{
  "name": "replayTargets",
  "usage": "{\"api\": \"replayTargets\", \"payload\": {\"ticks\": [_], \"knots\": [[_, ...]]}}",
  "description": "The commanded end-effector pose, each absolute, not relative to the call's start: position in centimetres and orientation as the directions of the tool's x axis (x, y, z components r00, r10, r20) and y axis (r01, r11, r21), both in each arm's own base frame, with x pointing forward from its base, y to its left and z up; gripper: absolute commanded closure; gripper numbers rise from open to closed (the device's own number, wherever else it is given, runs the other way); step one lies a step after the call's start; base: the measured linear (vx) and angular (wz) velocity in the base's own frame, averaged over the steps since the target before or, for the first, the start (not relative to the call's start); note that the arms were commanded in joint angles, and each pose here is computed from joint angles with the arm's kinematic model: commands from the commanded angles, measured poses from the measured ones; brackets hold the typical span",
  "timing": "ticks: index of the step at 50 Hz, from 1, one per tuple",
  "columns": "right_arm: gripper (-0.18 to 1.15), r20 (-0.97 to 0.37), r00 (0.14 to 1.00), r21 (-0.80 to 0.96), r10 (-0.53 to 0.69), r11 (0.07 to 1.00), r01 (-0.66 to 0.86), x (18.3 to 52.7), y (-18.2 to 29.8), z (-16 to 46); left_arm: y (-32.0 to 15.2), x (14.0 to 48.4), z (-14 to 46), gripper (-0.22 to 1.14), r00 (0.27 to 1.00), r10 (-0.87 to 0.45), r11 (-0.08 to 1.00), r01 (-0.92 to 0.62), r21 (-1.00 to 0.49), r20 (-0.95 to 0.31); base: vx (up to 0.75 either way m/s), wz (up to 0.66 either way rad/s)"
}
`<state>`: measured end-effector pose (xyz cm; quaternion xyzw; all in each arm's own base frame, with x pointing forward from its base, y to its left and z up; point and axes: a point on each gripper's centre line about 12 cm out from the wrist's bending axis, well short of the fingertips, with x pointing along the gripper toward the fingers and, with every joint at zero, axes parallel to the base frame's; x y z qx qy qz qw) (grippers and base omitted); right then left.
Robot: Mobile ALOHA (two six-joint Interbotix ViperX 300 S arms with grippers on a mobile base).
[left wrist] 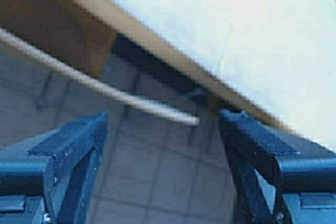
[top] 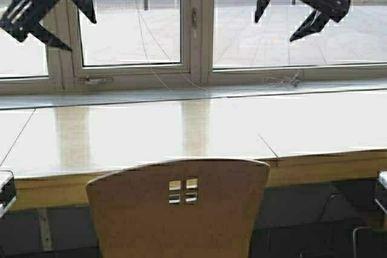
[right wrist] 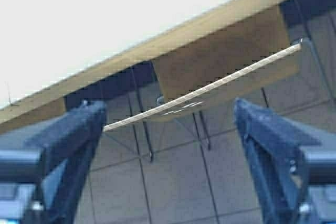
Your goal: Push the chairs under the table
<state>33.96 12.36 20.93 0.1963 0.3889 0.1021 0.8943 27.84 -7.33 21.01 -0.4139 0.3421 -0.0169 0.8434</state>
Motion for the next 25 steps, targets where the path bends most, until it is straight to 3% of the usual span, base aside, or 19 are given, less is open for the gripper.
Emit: {"api": "replayTargets", "payload": {"ticks": [1, 12, 25], "knots": [[-0.07, -0.567, 0.750, 0.407, 0.340, 0.907, -0.104, 32.2, 11.5, 24.8, -5.0, 25.4, 26.5, -0.03, 0.840, -0.303, 0.783, -0.050, -0.620, -0.451, -0.18, -0.10], [-0.07, -0.404, 0.857, 0.321, 0.320, 0.927, -0.195, 29.2, 9.9, 28.9, -2.7, 21.7, 31.2, -0.03, 0.921, -0.192, 0.953, 0.094, -0.287, -0.339, -0.19, 0.05], [-0.07, -0.253, 0.923, 0.176, 0.291, 0.952, -0.251, 25.2, 7.8, 31.1, -2.3, 20.7, 29.6, -0.03, 0.919, -0.162, 0.974, 0.091, -0.207, -0.360, -0.20, 0.27]]}}
